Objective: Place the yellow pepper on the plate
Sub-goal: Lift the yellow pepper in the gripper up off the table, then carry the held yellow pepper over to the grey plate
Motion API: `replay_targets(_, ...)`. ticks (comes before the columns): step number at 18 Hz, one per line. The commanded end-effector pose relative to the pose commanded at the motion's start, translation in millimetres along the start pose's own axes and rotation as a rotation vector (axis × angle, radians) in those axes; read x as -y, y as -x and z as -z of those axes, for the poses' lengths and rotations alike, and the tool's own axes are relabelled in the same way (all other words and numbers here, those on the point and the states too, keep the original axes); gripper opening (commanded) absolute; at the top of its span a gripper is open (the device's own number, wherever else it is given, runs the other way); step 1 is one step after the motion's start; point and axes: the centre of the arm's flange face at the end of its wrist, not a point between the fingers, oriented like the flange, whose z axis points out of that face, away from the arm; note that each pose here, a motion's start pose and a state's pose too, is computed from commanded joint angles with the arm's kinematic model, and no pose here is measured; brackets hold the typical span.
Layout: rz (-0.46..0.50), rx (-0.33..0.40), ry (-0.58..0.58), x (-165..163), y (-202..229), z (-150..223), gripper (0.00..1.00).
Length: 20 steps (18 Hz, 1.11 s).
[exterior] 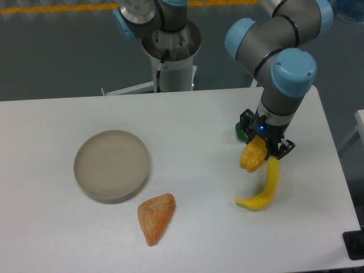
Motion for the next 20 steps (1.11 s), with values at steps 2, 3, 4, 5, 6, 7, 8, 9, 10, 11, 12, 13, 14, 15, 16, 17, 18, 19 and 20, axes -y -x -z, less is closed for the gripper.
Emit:
replay_targets(2,0.003,0.000,0.000,1.4,2.0,-0.9,0.29)
replay_targets(3,0.003,0.001,-0.002,3.5,6.6,-1.5,0.29)
replay_targets(4,-0.002,0.004,-0.003,8.4,10.8,-2.3,0.29)
replay_targets(5,-0.006,-0.006,0.001,10.6,12.3,-9.2,0.29)
replay_targets(6,-0.009,-0.019,0.005,11.6,9.0,-17.1,0.29)
replay_targets(7,-0.013,-0.030,0.008,13.3,3.5,-21.3,0.29)
replay_targets(8,-0.027,-0.040,0.007,20.4,-5.5,-23.7,0.29)
replay_targets(9,-0.031,-0.043,0.006,22.9,-12.4,-22.7,0.28)
replay_targets(10,-0.050,-0.032,0.002,32.0,-23.8,-13.7,0.28)
replay_targets(11,-0.071,-0.034,0.001,45.7,-35.3,-12.5,0.28)
replay_targets(12,-0.073,-0.051,0.005,51.4,-45.8,-20.0,0.28)
replay_targets(13,-0.054,-0.064,0.009,58.7,-59.6,-25.3,0.28)
replay_targets(14,-0.071,-0.071,0.016,81.5,-77.0,-29.5,0.28)
replay_targets(15,-0.082,-0.076,0.022,93.9,-87.7,-31.7,0.28)
replay_targets(16,-0.086,-0.075,0.022,103.0,-101.4,-29.0,0.28)
replay_targets(17,-0.089,-0.081,0.020,117.5,-122.9,-28.8,0.28)
replay_targets(18,-0.103,-0.087,0.024,139.0,-147.7,-30.0,0.28)
replay_targets(19,-0.110,-0.097,0.022,157.5,-172.5,-31.1,0.28)
replay_targets(20,-0.114,-0.106,0.020,164.0,-185.2,-33.0,0.28)
